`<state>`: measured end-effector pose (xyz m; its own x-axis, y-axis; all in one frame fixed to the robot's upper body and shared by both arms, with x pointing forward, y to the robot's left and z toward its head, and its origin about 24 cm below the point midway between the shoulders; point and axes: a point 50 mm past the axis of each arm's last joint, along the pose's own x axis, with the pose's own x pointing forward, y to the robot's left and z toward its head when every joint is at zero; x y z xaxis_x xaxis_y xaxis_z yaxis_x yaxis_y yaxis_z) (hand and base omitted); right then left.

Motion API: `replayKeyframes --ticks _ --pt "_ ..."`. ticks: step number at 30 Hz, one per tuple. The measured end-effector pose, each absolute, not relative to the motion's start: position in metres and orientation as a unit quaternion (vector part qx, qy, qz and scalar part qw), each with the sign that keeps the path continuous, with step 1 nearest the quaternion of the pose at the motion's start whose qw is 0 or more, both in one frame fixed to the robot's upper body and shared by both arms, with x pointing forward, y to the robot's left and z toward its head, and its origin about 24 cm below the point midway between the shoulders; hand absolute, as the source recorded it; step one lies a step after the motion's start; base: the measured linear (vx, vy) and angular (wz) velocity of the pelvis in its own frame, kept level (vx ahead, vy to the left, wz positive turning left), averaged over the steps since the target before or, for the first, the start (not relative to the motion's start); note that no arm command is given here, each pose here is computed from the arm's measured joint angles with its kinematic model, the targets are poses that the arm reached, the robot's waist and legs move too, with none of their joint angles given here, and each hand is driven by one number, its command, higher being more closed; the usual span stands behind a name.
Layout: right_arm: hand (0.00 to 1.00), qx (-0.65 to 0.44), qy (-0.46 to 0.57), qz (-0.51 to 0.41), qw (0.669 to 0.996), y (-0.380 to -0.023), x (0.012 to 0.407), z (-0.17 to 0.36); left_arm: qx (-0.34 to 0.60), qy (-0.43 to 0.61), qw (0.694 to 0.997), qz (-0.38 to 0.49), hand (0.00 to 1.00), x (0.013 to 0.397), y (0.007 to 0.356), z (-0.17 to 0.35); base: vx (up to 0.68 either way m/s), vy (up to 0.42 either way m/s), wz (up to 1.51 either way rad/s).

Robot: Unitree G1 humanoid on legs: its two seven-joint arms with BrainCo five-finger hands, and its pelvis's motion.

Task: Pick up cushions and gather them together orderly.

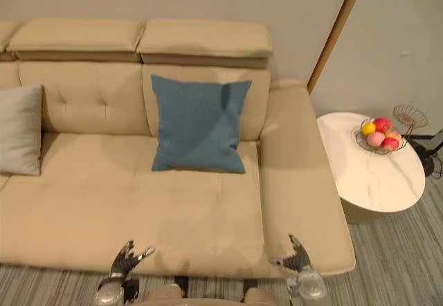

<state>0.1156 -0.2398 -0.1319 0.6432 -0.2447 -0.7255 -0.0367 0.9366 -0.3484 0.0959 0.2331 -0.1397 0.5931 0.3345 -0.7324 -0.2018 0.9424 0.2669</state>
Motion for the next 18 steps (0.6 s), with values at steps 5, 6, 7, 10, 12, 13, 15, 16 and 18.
replayKeyframes --ticks 5,6,7,10,12,13,15,16,18 --pt "0.0 -0.157 0.457 -0.068 0.873 -0.246 0.101 -0.14 0.073 0.443 0.881 0.145 0.0 0.083 0.232 -0.143 0.0 0.037 -0.29" --pt "0.0 -0.156 0.46 -0.069 0.871 -0.245 0.1 -0.14 0.072 0.436 0.885 0.144 0.0 0.089 0.232 -0.142 -0.05 0.034 -0.3" --pt "0.0 -0.156 0.459 -0.069 0.872 -0.246 0.102 -0.14 0.07 0.43 0.889 0.144 0.0 0.093 0.231 -0.141 -0.1 0.003 -0.24" --pt "0.0 -0.142 0.455 -0.071 0.876 -0.239 0.108 -0.14 0.066 0.382 0.911 0.14 0.0 0.119 0.225 -0.13 -0.17 -0.04 0.18" --pt "0.0 -0.144 0.455 -0.059 0.877 -0.233 0.109 -0.141 0.066 0.368 0.917 0.14 0.0 0.124 0.224 -0.126 -0.15 -0.158 0.49" --pt "0.0 -0.147 0.447 -0.056 0.881 -0.233 0.114 -0.14 0.065 0.358 0.921 0.141 0.0 0.128 0.223 -0.123 -0.18 -0.208 0.32" --pt "0.0 -0.155 0.422 -0.071 0.89 -0.24 0.133 -0.131 0.046 0.353 0.924 0.14 0.0 0.133 0.212 -0.123 -0.24 -0.178 -0.02" --pt "0.0 -0.154 0.395 -0.087 0.902 -0.243 0.145 -0.123 0.033 0.355 0.926 0.127 0.0 0.134 0.199 -0.125 -0.31 -0.158 -0.14" --pt "0.0 -0.153 0.384 -0.097 0.905 -0.246 0.151 -0.119 0.029 0.359 0.927 0.105 0.0 0.135 0.186 -0.127 -0.5 -0.188 0.36"
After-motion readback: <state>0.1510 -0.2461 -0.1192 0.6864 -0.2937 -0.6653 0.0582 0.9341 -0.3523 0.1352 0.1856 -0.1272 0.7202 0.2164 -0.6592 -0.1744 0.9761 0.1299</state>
